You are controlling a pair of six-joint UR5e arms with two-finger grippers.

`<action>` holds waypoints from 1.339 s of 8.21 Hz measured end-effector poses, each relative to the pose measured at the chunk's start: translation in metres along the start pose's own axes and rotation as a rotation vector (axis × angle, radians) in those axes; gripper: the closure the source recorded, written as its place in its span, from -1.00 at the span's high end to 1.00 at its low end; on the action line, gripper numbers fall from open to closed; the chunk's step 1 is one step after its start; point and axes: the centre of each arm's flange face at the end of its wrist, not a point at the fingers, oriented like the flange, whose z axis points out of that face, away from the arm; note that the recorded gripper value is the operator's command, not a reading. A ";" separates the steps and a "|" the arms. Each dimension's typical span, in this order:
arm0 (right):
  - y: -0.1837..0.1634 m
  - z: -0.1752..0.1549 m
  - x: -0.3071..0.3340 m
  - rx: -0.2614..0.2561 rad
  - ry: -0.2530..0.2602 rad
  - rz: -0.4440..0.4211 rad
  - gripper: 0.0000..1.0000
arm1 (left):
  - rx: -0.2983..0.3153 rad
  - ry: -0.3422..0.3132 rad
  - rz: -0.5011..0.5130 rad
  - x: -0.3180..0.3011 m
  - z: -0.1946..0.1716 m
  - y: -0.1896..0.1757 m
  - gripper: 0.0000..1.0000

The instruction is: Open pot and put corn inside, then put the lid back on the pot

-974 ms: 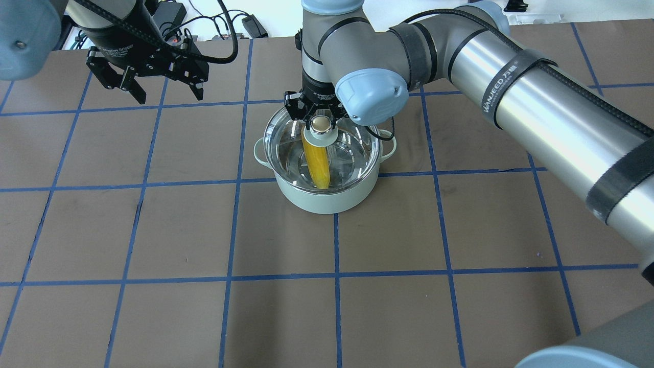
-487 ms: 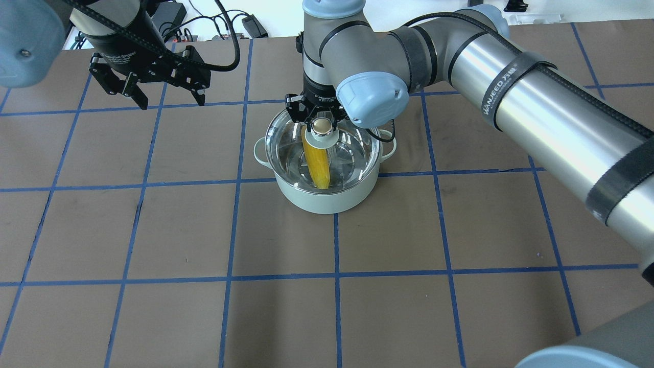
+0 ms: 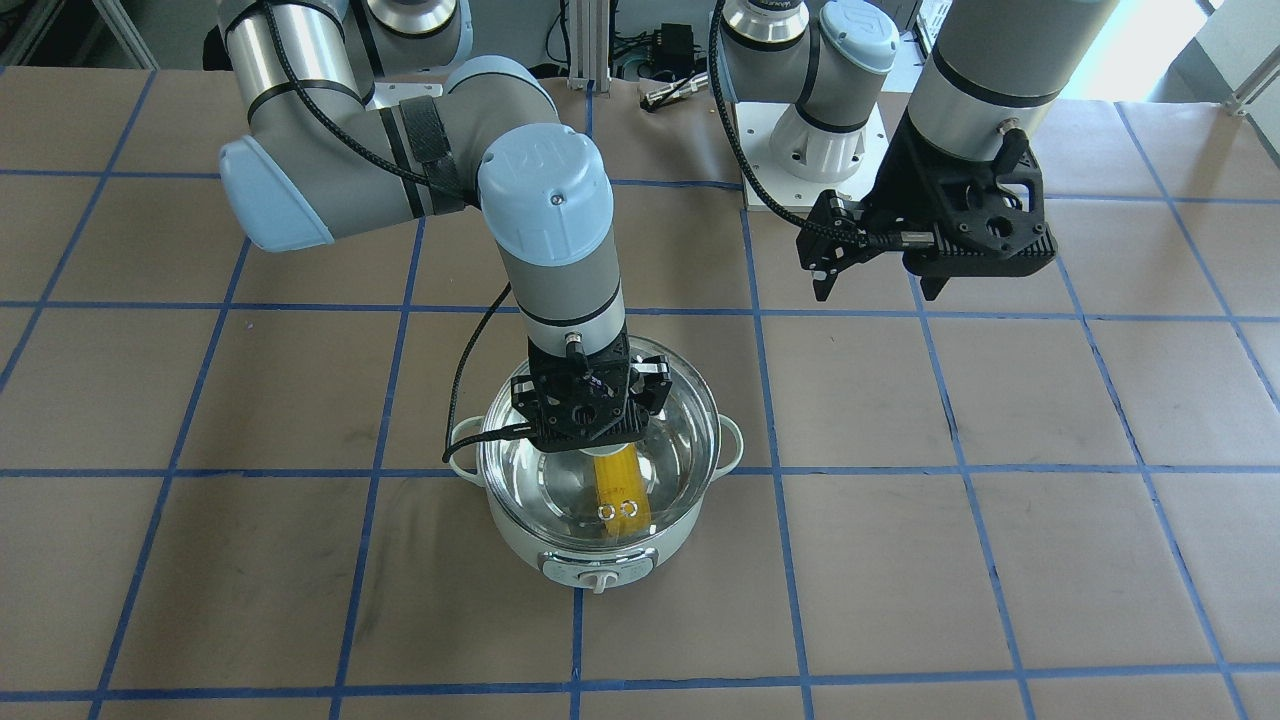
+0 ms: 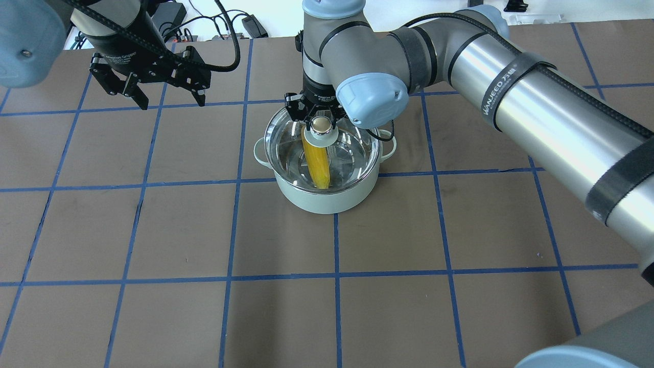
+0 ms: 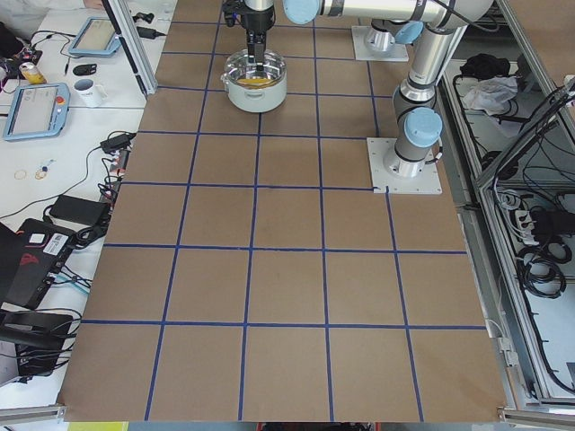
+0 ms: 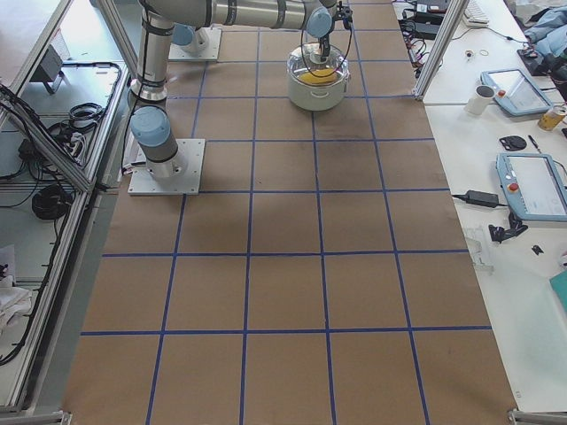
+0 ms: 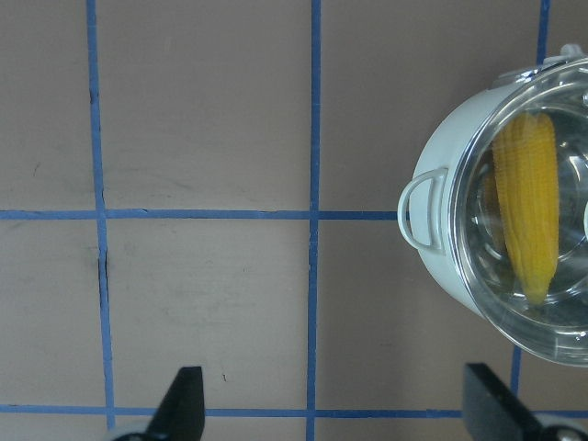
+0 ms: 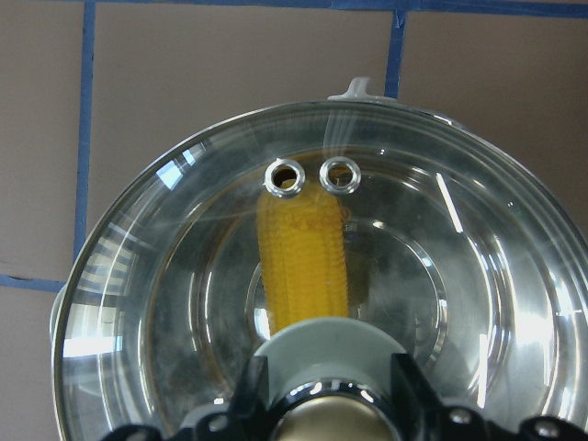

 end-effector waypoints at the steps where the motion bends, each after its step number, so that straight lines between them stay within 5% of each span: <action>1: 0.000 0.000 0.000 0.001 0.000 0.000 -0.14 | -0.001 0.000 0.000 0.000 0.001 0.000 1.00; 3: 0.000 0.001 0.000 0.000 -0.001 0.003 0.14 | -0.002 0.000 0.000 0.000 0.001 -0.001 1.00; 11: -0.004 -0.007 0.009 0.011 -0.002 0.001 0.27 | -0.003 0.000 0.001 0.000 0.002 -0.001 1.00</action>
